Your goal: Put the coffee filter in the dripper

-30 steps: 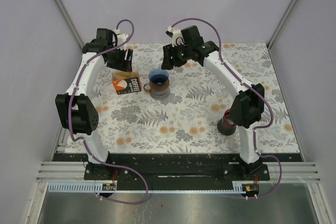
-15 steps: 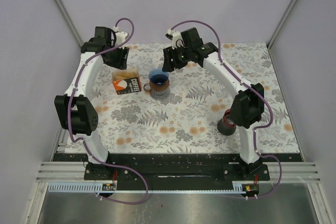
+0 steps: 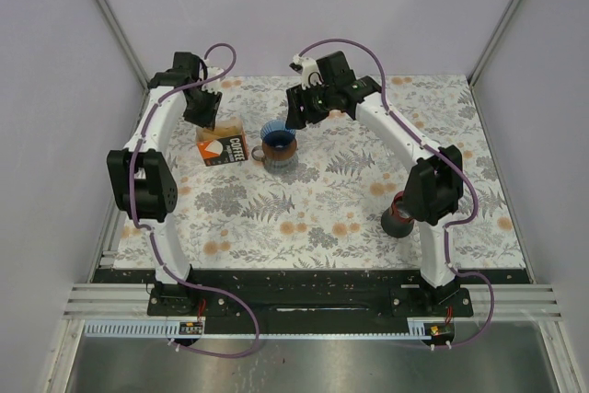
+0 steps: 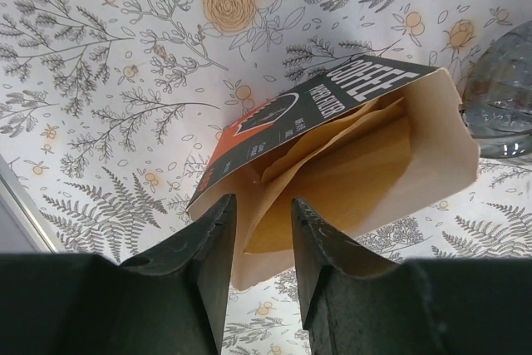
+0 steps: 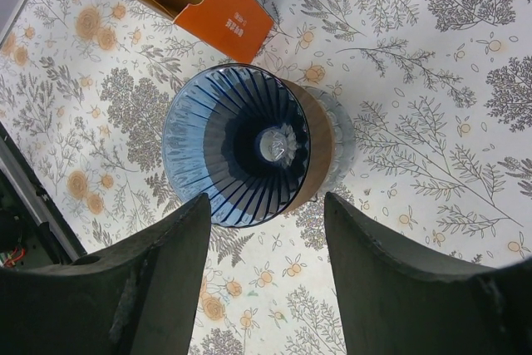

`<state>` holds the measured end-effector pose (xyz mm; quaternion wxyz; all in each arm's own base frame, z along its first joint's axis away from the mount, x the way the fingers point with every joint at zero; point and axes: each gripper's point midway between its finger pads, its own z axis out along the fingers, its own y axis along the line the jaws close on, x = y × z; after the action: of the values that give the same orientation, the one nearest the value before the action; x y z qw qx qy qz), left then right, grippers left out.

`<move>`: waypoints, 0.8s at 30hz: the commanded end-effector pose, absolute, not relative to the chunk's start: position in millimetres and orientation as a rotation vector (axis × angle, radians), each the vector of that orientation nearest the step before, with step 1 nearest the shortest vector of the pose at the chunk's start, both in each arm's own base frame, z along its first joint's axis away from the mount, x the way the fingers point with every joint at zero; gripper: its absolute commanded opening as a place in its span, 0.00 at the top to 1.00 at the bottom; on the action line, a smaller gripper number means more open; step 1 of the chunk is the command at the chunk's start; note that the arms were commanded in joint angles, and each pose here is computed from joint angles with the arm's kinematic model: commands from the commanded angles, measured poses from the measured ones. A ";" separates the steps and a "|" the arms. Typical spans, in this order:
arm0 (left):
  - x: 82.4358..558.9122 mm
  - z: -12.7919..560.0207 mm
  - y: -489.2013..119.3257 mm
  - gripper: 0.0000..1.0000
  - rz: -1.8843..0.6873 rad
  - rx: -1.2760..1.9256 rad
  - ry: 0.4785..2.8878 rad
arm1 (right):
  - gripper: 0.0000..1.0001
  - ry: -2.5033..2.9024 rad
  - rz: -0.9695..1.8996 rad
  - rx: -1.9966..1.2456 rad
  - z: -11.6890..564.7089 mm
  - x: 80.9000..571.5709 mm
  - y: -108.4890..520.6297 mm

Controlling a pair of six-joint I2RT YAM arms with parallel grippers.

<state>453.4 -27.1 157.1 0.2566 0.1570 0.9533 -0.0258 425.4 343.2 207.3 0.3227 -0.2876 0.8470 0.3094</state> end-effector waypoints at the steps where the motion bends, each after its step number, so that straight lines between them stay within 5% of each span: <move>1: 462.3 171.0 -18.7 0.65 -0.019 0.406 2.555 | 0.35 2.133 0.803 -0.771 236.3 422.8 345.3; 24: 447.4 135.4 -15.0 0.69 -0.008 0.481 2.655 | 0.35 2.140 0.811 -0.776 231.5 422.2 346.4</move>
<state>448.8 -20.2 139.0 0.2268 0.1700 0.9589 -0.0112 425.2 342.4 201.5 0.3198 -0.2875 0.8491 0.3068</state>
